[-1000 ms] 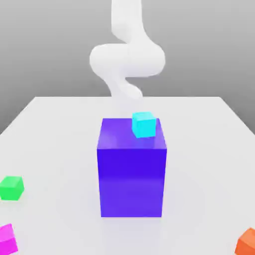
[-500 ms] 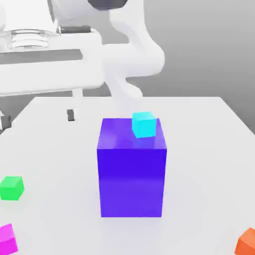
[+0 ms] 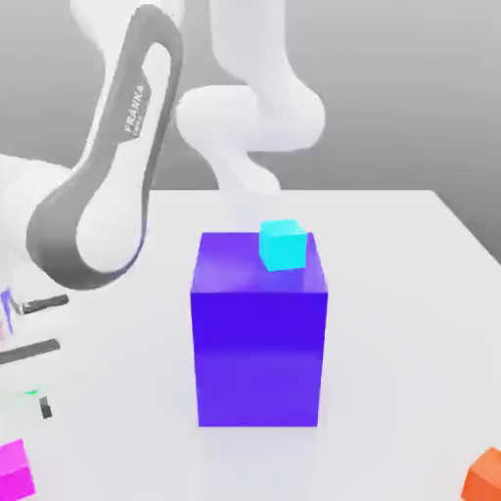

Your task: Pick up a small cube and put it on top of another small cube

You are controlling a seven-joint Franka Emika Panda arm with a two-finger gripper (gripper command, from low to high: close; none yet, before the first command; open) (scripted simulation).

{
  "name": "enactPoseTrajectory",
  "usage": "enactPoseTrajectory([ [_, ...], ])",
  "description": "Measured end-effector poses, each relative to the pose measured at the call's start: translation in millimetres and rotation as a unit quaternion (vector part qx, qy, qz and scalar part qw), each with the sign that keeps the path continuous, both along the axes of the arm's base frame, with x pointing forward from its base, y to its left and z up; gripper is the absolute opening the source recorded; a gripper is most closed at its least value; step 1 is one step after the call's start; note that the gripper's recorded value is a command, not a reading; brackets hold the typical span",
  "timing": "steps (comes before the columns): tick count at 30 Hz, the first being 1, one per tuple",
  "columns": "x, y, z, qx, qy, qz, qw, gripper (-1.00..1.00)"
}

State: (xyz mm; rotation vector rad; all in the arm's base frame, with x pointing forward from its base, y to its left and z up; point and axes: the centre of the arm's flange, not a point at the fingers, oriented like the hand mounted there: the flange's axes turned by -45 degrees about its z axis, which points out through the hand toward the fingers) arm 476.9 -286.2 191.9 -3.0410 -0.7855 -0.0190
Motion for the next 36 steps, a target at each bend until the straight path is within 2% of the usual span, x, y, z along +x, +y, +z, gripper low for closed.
enactPoseTrajectory([
  [3, -2.4, -4.0, -46.4, -0.002, 0.005, 0.004, 1.0, 0.0],
  [4, -3.2, -4.1, -57.9, -0.002, 0.005, 0.004, 1.0, -1.0],
  [10, -3.9, -3.9, -63.9, -0.001, 0.006, 0.004, 1.0, -1.0],
  [15, -6.7, -6.0, -6.3, -0.002, 0.007, 0.003, 1.0, -1.0],
  [26, -173.0, -59.8, 50.4, -0.002, 0.008, -0.072, 0.997, -1.0],
  [32, -185.7, -60.8, -0.5, -0.001, 0.005, -0.076, 0.997, -1.0],
  [33, -186.6, -60.4, -9.0, -0.001, 0.006, -0.077, 0.997, 1.0],
  [36, -186.6, -60.4, -9.0, -0.001, 0.006, -0.077, 0.997, 1.0],
])
